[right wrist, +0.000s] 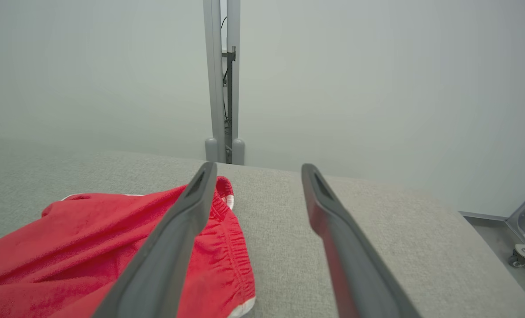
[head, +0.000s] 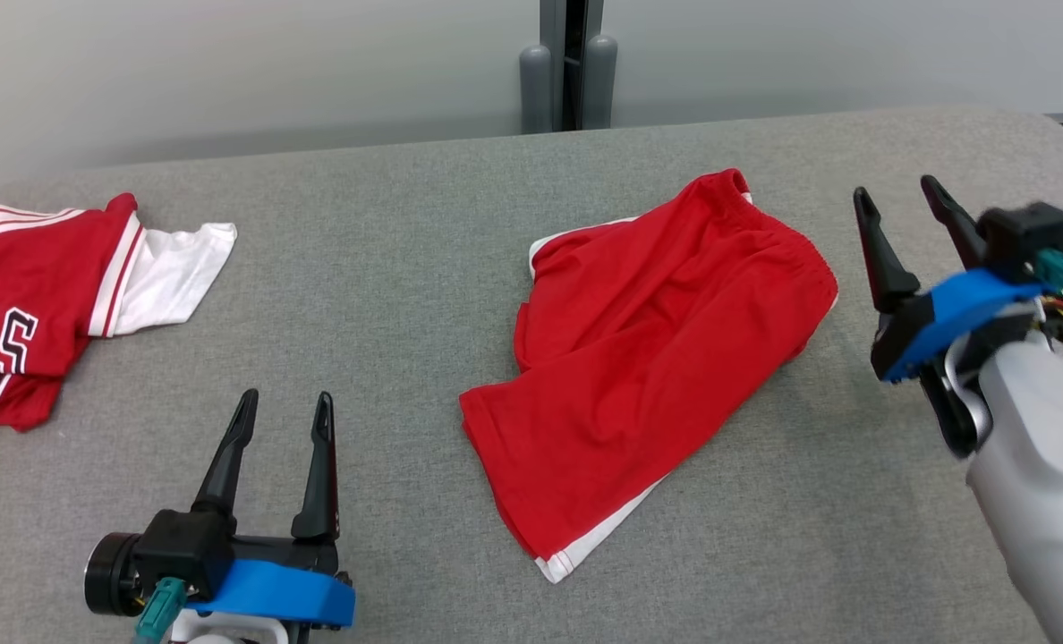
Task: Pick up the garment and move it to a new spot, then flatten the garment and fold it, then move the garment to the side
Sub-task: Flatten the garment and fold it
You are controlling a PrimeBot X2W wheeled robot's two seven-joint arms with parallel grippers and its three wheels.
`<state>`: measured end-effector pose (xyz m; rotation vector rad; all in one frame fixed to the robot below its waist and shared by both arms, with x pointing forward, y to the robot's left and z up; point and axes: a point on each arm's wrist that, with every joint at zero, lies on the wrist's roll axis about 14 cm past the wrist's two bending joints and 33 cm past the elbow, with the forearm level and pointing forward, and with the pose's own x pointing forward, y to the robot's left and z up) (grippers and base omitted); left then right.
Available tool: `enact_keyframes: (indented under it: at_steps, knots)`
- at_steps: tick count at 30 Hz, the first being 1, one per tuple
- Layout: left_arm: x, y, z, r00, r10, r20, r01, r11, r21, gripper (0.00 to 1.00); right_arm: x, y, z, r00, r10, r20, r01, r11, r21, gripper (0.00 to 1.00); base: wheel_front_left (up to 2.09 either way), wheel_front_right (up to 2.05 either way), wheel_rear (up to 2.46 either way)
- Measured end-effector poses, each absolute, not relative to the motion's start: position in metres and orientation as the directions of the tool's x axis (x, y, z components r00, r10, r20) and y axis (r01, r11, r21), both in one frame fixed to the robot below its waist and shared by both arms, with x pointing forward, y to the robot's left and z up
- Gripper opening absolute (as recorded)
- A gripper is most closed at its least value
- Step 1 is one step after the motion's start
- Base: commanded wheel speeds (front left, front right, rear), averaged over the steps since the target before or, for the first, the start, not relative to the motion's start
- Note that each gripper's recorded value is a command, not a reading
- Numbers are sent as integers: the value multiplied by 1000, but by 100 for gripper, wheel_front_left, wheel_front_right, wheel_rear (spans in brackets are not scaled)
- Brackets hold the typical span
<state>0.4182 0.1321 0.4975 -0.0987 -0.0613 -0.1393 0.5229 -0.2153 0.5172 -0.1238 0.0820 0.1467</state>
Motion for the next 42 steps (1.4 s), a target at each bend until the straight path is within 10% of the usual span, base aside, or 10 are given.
enact_keyframes:
  at_steps: [20,42]
  knots:
    - [406,131,504,987,-140,82,147,986,-81,100,400,-216,535,986,6,168,-4,1000,-12,100,0,0,0]
    - [367,39,454,877,-475,-74,473,880,-46,100,393,-208,520,992,0,128,-1,1000,9,100,0,0,0]
